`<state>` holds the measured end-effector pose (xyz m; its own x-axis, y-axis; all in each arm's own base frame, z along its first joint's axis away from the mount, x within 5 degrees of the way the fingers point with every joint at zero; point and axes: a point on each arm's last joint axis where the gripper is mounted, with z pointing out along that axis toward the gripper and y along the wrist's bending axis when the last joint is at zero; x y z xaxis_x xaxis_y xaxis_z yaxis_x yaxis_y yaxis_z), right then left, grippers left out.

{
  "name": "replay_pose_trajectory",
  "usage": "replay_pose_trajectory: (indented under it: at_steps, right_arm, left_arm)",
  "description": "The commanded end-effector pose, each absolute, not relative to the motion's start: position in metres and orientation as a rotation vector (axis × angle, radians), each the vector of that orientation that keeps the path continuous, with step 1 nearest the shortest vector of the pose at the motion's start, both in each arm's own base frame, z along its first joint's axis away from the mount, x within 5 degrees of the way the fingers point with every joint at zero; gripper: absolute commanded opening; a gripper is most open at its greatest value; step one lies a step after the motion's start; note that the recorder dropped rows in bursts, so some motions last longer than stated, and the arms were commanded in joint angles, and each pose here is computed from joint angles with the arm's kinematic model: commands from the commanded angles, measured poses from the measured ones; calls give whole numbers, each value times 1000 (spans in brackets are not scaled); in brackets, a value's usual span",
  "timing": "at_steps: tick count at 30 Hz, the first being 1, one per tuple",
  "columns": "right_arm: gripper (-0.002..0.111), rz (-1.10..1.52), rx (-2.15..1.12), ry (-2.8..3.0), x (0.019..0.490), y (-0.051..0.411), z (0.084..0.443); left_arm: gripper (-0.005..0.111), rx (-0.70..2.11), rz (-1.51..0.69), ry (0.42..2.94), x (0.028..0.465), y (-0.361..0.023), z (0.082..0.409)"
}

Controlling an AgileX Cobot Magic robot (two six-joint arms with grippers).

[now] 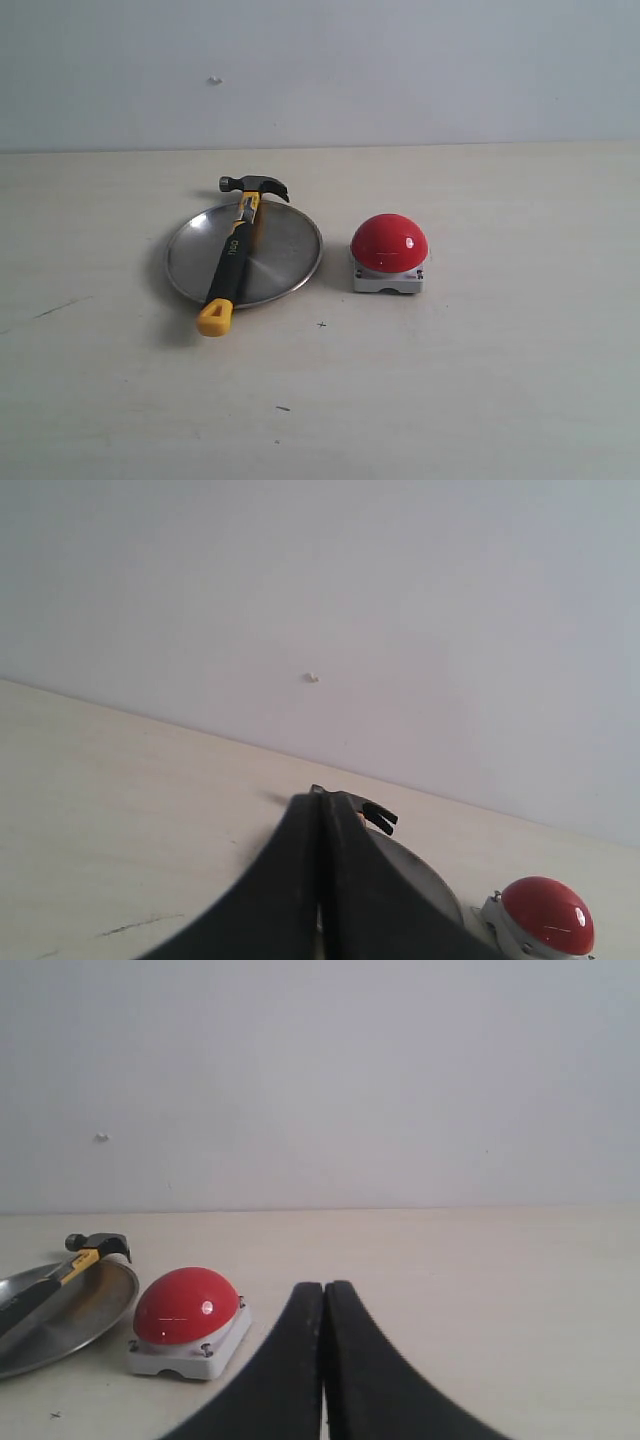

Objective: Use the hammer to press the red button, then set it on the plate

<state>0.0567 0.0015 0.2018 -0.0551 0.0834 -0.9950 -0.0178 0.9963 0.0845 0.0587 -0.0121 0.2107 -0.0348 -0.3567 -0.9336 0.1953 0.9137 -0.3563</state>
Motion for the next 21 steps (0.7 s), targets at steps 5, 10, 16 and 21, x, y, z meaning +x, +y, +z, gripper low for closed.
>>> replay_pose_trajectory:
  at_steps: [5,10,16,21]
  right_arm:
    - [0,77,55,1635,56,1,199]
    - [0,75,54,1635,56,1,199]
    - [0,75,54,1635,56,1,199]
    - [0,74,52,1635,56,1,199]
  left_arm:
    - [0,-126,-440,1539,58,-12,210]
    - [0,-126,-440,1539,58,-12,210]
    - [0,-126,-440,1539,58,-12,210]
    - [0,-126,-440,1539,58,-12,210]
